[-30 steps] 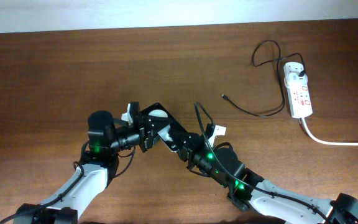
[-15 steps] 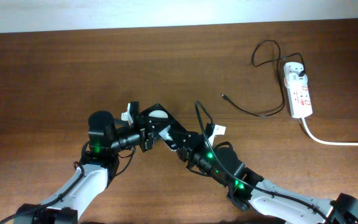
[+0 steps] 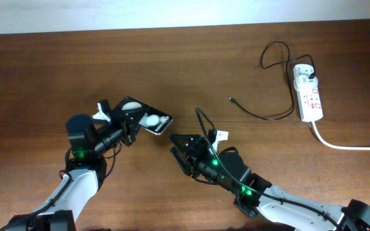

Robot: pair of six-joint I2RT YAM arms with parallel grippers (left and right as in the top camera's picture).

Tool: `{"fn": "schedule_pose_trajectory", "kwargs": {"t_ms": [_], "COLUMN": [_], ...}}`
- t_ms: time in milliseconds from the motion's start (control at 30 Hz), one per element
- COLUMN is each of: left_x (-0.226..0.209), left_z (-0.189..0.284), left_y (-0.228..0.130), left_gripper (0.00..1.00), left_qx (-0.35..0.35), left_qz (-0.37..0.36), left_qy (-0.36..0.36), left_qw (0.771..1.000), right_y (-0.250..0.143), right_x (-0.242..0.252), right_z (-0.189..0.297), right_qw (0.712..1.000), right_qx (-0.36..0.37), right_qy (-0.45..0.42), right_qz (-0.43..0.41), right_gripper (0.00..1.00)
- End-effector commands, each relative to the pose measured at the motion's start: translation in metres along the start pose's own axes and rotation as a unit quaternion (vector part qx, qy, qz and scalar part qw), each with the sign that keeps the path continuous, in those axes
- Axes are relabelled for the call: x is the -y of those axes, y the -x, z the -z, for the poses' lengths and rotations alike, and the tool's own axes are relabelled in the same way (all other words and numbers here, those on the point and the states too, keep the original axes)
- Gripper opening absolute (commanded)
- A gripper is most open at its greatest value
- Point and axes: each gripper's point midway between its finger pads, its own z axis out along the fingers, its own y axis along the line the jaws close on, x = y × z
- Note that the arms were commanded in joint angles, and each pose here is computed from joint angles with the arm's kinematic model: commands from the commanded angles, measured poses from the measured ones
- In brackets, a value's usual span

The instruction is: Plug charger to phone and switch on socket

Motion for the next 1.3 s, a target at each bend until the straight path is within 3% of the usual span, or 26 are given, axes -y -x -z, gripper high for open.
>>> {"fn": "schedule_pose_trajectory", "kwargs": {"t_ms": [0,33,100,200,400,567,700,833,933,1167,1267], "left_x": [0.004,0.002,-0.011,-0.033,-0.032,-0.027,-0.026,-0.024,-0.024,-0.02,-0.019], "left_z": [0.009,0.011,0.014,0.016,0.02,0.023,0.025,0.027,0.027,0.032,0.034], "left_y": [0.004,0.002,-0.002,-0.008,-0.029,-0.043,-0.047,-0.054,-0.055,-0.066,-0.07], "left_gripper": [0.0,0.0,0.0,0.0,0.0,0.0,0.0,0.0,0.0,0.0,0.0], "left_qx": [-0.012,-0.025,-0.042,-0.062,-0.12,-0.158,-0.168,-0.188,-0.189,-0.221,-0.233], "left_qz": [-0.117,-0.164,-0.186,-0.222,-0.251,-0.247,-0.245,-0.243,-0.243,-0.234,-0.217], "left_qy": [-0.01,-0.011,0.005,0.035,0.009,-0.013,-0.019,-0.031,-0.031,-0.05,-0.052], "left_qw": [0.993,0.986,0.982,0.973,0.96,0.956,0.955,0.951,0.951,0.945,0.947], "right_y": [0.0,0.002,0.006,0.011,0.023,0.035,0.053,0.058,0.086,0.097,0.124], "right_x": [0.012,0.022,0.037,0.058,0.096,0.117,0.114,0.098,0.096,0.031,0.001], "right_z": [-0.002,-0.001,0.001,0.006,0.021,0.033,0.036,0.037,0.063,0.104,0.125], "right_qw": [0.999,0.997,0.99,0.974,0.926,0.913,0.902,0.884,0.865,0.776,0.742], "right_qx": [0.003,0.005,0.006,0.001,-0.014,0.001,0.051,0.013,0.032,-0.021,0.004], "right_qy": [-0.031,-0.052,-0.084,-0.13,-0.214,-0.266,-0.277,-0.258,-0.326,-0.432,-0.463], "right_qz": [0.026,0.059,0.113,0.184,0.311,0.31,0.328,0.389,0.38,0.458,0.486], "right_gripper": [0.74,0.77,0.82,0.99,0.99,0.99,0.99,0.99,0.99,0.99,0.99]}}
